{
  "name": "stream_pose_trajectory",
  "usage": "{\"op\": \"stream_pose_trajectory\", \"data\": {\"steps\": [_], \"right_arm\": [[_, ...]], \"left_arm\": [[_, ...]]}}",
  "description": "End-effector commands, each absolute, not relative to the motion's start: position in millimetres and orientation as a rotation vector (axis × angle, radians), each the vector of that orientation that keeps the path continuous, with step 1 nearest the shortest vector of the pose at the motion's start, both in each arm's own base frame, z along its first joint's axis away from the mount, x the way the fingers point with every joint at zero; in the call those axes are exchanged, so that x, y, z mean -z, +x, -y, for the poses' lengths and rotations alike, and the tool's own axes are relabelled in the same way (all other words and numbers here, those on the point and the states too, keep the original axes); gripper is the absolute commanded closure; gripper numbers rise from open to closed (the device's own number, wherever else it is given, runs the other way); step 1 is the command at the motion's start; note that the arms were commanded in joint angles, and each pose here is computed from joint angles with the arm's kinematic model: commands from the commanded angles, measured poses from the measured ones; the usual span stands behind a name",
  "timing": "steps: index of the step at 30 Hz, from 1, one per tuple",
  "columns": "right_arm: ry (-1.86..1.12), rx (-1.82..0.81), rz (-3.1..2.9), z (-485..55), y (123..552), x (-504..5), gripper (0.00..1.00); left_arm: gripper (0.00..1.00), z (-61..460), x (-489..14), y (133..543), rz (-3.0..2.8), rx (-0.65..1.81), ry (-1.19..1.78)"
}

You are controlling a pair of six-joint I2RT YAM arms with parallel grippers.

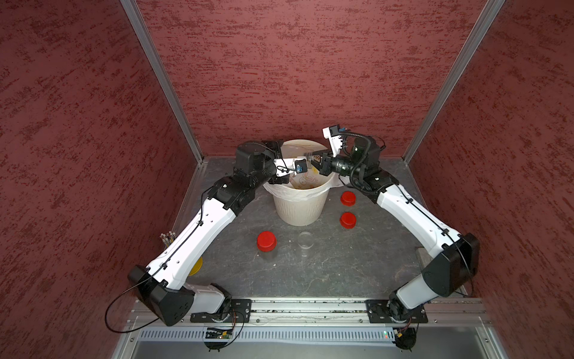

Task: Empty moldy tea leaves from jars
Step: Place the jar at the center of the board.

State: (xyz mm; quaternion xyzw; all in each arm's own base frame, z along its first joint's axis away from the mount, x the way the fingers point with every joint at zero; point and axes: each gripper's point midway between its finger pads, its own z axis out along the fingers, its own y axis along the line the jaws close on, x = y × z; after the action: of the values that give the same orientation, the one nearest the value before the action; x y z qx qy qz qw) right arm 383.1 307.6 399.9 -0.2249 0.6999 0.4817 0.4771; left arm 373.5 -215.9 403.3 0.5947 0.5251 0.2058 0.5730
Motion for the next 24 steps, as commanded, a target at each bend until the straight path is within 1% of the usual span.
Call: {"op": "stream_pose_trajectory", "data": {"steps": [1, 8, 10, 13, 19, 24], "right_arm": [[-0.497, -1.140, -1.638, -288, 378, -438, 1.00], [-0.446, -1.066, -1.622, -262, 377, -456, 1.00], [-0.448, -1.033, -1.613, -251, 366, -469, 1.00], [-0.457, -0.976, -1.645, -240, 355, -473, 1.00], [-0.512, -0.871, -1.779, -222, 322, -452, 1.00], [-0.544, -0.791, -1.900, -210, 296, -423, 1.00]], "left_arm": [[0.00, 209, -429, 365, -1.195, -0.459, 1.291], [0.00, 192, -431, 351, -1.203, -0.416, 1.205], [0.00, 185, -434, 347, -1.208, -0.396, 1.159], [0.00, 173, -442, 341, -1.205, -0.365, 1.062], [0.00, 154, -470, 340, -1.179, -0.267, 0.824], [0.00, 156, -469, 342, -1.152, -0.235, 0.796]]}}
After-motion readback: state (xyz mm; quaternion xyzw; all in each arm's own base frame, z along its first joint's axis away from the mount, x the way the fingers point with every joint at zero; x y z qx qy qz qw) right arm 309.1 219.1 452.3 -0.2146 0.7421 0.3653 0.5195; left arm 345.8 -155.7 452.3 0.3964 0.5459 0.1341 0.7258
